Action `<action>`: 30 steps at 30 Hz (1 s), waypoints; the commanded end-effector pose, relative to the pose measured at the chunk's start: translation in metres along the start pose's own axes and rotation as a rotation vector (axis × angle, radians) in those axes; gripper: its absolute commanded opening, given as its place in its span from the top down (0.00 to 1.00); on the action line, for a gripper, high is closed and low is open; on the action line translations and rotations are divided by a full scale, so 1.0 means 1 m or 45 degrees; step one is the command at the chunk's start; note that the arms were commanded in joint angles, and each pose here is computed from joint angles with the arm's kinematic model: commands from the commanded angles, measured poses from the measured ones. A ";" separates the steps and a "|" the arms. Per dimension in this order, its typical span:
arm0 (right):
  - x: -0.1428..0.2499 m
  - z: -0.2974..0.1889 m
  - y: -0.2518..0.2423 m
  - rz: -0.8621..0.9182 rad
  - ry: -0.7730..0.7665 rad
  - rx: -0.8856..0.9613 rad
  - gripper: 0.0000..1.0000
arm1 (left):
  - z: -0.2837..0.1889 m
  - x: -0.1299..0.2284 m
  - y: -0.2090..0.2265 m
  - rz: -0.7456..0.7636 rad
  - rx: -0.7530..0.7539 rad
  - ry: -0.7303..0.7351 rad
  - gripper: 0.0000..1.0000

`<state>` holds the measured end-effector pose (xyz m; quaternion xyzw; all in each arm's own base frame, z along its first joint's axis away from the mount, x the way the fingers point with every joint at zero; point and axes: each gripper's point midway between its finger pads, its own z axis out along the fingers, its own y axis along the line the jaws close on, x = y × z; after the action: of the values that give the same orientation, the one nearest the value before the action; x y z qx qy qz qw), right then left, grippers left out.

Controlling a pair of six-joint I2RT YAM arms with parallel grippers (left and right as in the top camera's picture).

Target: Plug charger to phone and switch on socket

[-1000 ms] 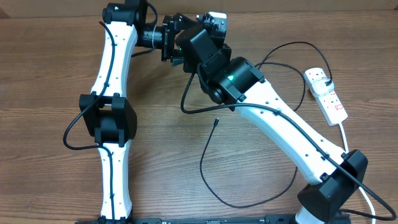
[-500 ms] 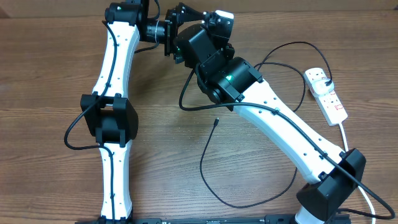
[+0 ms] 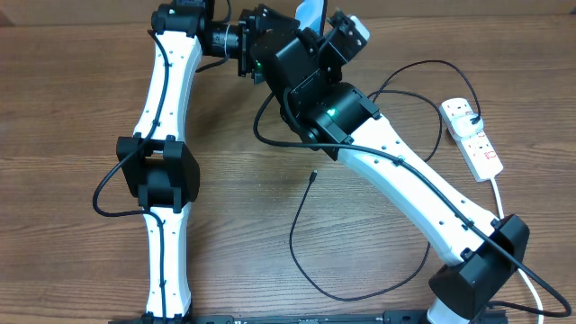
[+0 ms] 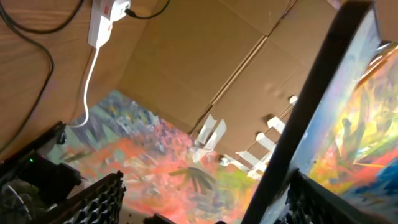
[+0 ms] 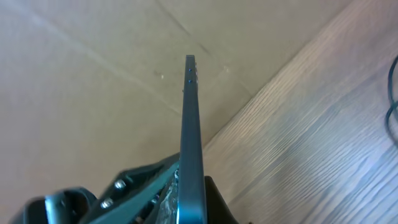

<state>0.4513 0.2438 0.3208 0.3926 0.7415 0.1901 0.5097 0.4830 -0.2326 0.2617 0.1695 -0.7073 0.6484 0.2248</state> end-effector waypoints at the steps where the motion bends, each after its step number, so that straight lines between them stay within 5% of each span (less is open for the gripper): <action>1: -0.014 -0.006 0.008 0.365 -0.060 -0.027 0.95 | 0.002 0.009 -0.011 -0.059 0.008 0.016 0.21; 7: -0.001 -0.006 0.013 0.391 0.039 -0.046 0.93 | 0.002 0.007 -0.013 -0.058 0.010 0.015 0.23; 13: 0.017 -0.007 0.017 0.395 0.179 -0.060 0.92 | 0.001 0.012 -0.015 -0.071 0.027 0.047 0.37; 19: 0.021 -0.007 0.003 0.646 0.189 0.029 0.91 | 0.000 0.015 -0.018 -0.080 0.045 0.075 0.44; 25: 0.024 -0.008 0.005 0.659 0.207 0.025 0.90 | 0.000 0.015 -0.018 -0.096 0.044 0.075 0.66; 30: 0.023 -0.008 0.008 0.672 0.207 0.009 0.90 | 0.000 0.015 -0.018 -0.099 0.044 0.075 0.70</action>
<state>0.4417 0.2669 0.2978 0.5477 0.6761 0.3209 0.3741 0.4835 -0.2330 0.2704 0.1969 -0.6851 0.6473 0.2699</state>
